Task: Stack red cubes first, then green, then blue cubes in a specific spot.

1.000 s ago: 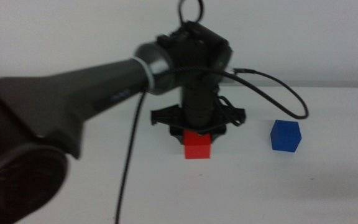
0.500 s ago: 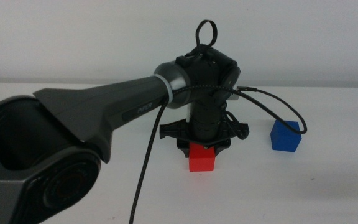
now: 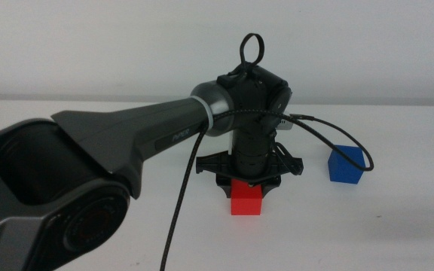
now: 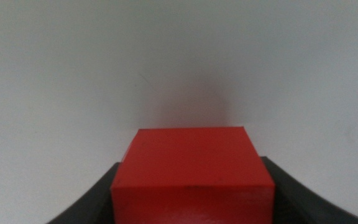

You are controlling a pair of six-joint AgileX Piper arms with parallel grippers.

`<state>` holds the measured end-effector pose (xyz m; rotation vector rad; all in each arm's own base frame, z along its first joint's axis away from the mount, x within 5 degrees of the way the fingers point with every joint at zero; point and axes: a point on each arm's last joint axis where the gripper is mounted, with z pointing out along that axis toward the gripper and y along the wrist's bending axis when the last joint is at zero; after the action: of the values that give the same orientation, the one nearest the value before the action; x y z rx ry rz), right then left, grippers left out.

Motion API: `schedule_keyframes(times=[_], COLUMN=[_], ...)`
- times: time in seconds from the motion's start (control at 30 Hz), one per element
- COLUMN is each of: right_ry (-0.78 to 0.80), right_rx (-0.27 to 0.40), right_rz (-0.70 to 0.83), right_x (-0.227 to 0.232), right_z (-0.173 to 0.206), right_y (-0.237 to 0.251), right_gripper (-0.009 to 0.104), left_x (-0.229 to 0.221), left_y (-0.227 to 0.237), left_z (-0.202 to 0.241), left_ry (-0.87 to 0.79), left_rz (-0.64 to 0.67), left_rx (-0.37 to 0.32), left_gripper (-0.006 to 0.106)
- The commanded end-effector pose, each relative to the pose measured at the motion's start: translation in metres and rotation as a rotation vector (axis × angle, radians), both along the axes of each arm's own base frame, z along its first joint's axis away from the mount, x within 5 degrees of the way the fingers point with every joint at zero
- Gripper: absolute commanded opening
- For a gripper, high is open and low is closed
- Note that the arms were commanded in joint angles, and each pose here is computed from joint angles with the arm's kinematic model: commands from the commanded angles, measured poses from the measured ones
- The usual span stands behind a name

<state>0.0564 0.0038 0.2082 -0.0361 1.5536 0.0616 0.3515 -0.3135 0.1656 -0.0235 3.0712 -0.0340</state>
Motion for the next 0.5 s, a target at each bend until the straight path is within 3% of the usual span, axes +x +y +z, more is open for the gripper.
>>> schedule_keyframes(times=[0.0, 0.27, 0.3, 0.47], right_ry=[-0.005, -0.005, -0.005, -0.005], right_rx=[-0.002, -0.002, -0.002, -0.002], right_rz=[-0.006, -0.006, -0.006, -0.006], right_x=[-0.001, -0.001, -0.001, -0.001], right_z=[-0.012, -0.012, -0.012, -0.012], right_y=[0.0, 0.0, 0.0, 0.0], right_gripper=[0.085, 0.085, 0.085, 0.085], left_x=[0.0, 0.002, 0.001, -0.004], left_y=[-0.001, -0.003, -0.001, 0.014], left_z=[0.001, -0.016, -0.011, 0.042], left_ry=[-0.001, 0.011, 0.007, -0.065], left_rz=[-0.006, -0.007, -0.022, -0.041], left_rx=[0.001, 0.015, 0.026, 0.069], left_gripper=[-0.002, -0.001, 0.067, 0.092])
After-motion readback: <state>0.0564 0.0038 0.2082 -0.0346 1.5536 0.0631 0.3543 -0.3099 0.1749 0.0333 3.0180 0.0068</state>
